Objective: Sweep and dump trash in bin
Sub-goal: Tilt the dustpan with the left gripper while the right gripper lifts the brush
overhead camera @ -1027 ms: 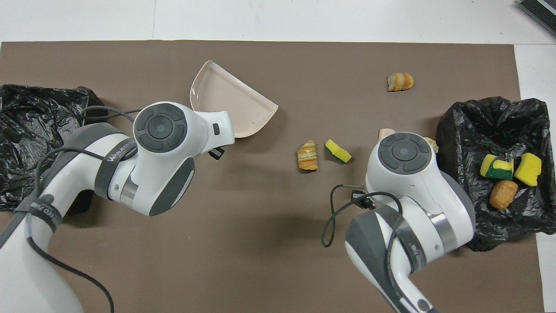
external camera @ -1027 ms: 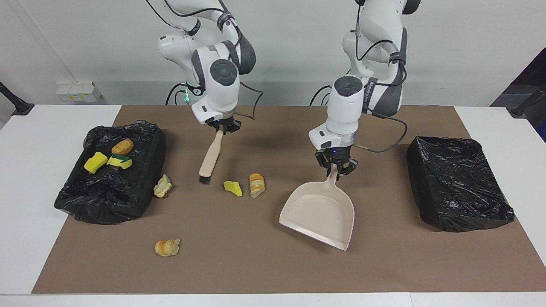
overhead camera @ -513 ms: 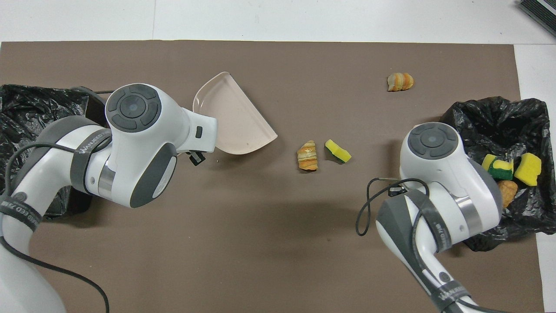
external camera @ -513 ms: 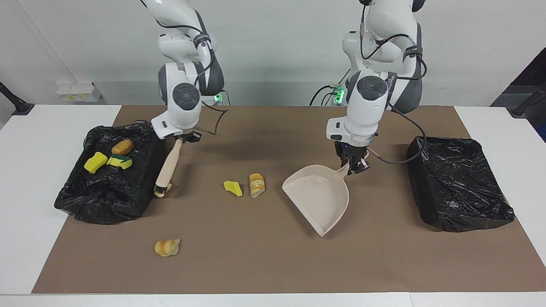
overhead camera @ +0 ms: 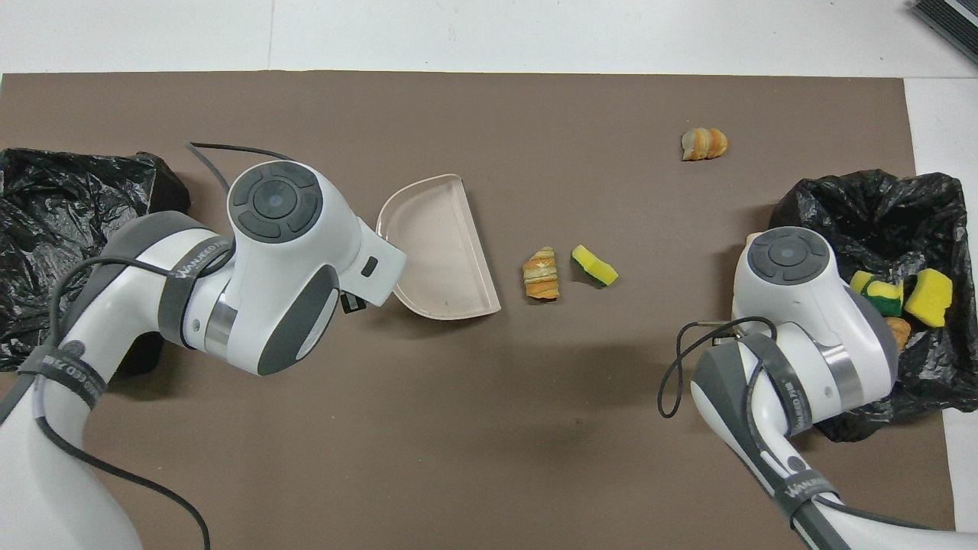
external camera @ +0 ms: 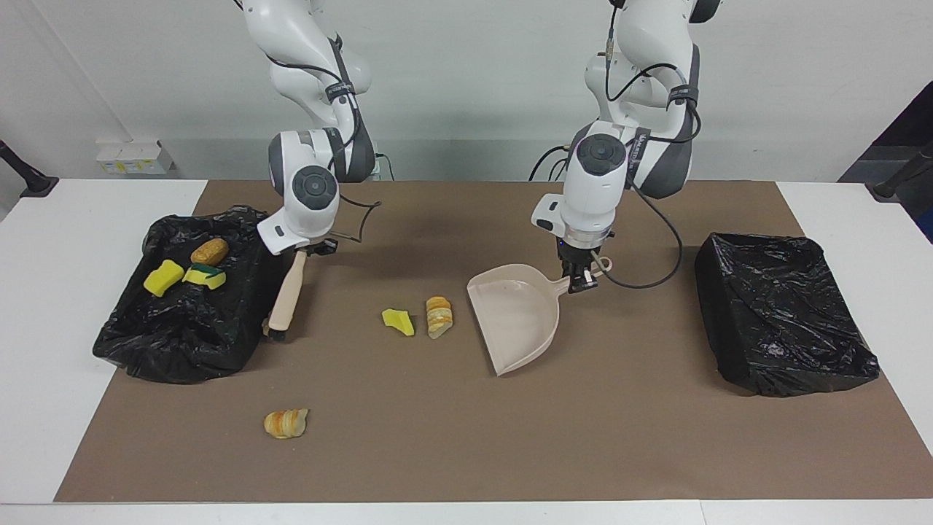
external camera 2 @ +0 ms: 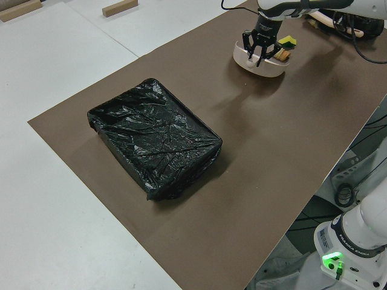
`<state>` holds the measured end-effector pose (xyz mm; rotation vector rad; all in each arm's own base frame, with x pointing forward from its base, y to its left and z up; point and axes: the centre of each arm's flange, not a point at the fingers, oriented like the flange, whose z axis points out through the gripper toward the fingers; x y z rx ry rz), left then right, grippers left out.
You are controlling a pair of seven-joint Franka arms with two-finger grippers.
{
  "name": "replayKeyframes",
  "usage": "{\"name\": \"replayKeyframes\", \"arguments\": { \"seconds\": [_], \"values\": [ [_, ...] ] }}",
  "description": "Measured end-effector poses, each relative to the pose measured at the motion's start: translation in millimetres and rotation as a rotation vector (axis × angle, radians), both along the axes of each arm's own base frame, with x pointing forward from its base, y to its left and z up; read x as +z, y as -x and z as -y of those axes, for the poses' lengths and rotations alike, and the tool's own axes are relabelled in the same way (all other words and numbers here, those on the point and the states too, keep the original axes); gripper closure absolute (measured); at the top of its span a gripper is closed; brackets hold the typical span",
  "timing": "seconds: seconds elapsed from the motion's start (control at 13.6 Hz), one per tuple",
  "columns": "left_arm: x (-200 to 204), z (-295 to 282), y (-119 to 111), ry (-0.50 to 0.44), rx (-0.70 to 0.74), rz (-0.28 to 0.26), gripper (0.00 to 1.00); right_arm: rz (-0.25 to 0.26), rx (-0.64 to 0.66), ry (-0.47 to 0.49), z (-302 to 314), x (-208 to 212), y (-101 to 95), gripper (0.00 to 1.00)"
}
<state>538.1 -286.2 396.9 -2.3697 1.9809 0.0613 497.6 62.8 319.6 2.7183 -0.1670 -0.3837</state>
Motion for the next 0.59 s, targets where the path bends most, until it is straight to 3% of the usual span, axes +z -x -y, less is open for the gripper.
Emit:
{"name": "replayKeyframes", "arguments": {
  "seconds": [0.15, 0.59],
  "values": [
    [-5, 2, 5, -0.003, -0.008, -0.005, 0.69, 0.000, 0.031, -0.031, -31, 0, 1.2, 0.74],
    [-7, 0, 11, 0.010, -0.013, 0.015, 0.69, -0.007, 0.022, -0.243, -138, 29, -2.5, 0.74]
  ]
}}
